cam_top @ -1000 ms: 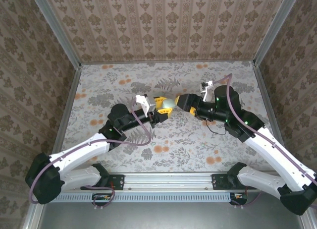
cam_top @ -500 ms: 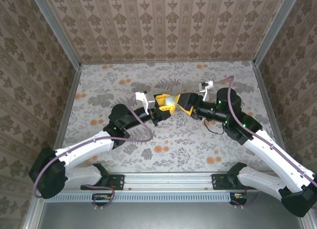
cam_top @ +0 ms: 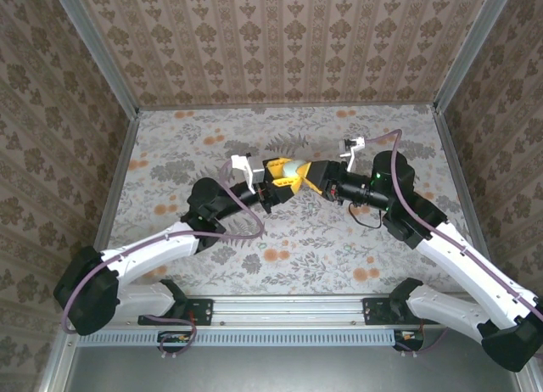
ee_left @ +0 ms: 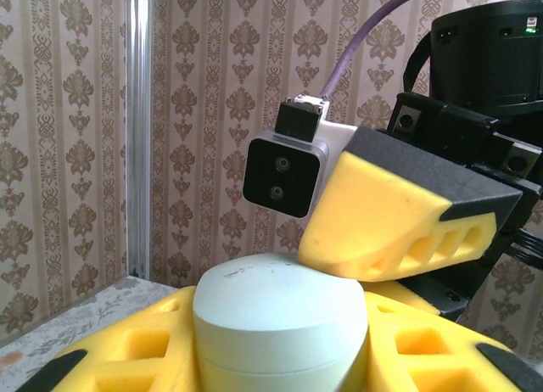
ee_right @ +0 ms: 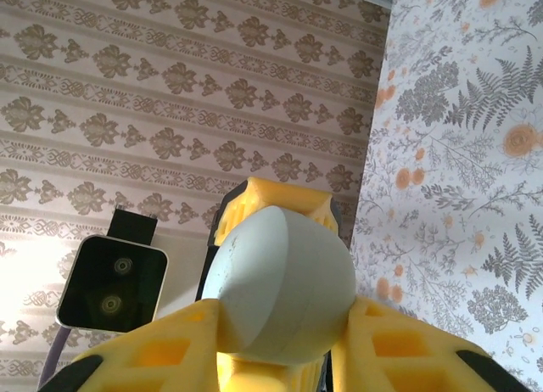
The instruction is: Insert the wireless bluetooth earbuds into the charging case
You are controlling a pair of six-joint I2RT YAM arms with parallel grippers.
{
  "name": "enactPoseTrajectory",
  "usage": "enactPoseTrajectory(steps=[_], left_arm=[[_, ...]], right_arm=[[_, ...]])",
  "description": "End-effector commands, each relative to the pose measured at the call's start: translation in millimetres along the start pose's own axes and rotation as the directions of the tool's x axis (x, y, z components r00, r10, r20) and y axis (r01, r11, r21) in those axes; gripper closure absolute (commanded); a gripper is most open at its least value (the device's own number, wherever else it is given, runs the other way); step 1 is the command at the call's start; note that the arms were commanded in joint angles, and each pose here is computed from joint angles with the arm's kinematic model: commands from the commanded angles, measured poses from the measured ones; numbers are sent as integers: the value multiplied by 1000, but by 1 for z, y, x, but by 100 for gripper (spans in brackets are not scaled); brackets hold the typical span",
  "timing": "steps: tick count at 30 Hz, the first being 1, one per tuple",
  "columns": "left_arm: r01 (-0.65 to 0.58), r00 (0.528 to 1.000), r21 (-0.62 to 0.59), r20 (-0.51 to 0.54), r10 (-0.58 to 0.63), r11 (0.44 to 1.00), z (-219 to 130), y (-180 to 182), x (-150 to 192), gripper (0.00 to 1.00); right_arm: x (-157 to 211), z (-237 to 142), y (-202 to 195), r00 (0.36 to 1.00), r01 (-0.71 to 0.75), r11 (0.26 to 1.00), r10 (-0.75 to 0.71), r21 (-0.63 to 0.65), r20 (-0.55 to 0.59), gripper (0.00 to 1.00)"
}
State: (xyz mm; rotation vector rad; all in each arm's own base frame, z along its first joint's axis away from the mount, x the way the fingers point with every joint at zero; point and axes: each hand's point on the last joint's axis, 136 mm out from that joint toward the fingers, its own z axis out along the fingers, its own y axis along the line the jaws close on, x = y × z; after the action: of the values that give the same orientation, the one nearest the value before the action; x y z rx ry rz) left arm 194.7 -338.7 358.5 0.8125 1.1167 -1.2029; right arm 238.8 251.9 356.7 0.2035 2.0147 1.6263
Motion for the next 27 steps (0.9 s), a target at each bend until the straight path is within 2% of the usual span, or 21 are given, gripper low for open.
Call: enactPoseTrajectory(steps=[1,4,11,16,22,27], left_arm=[[32,999,89,-1,-32,996,2,-17,-3,67],[36,999,95,-43,-32,995,-1,-16,2,64],[1,991,83,-134,10,997,-9,-9,11,56],[-19,986,67,-162,29,998,-15,-6,15,41],[-33,983,39,-177,40,999,-34,0,14,22],[-27,981,21,-189,30,999,-53,4,13,18]], right_arm=[[4,5,-3,1000,21,1000,-21,-8,-23,78],[4,4,-6,999,28,1000,-28,1,-20,86],[-3,7,-32,998,12,998,-16,61,55,91],[-7,7,-46,994,6,995,-16,96,110,92],[-15,1,-46,984,2,997,-16,77,175,93],[-20,-3,-45,975,-20,998,8,51,222,94]])
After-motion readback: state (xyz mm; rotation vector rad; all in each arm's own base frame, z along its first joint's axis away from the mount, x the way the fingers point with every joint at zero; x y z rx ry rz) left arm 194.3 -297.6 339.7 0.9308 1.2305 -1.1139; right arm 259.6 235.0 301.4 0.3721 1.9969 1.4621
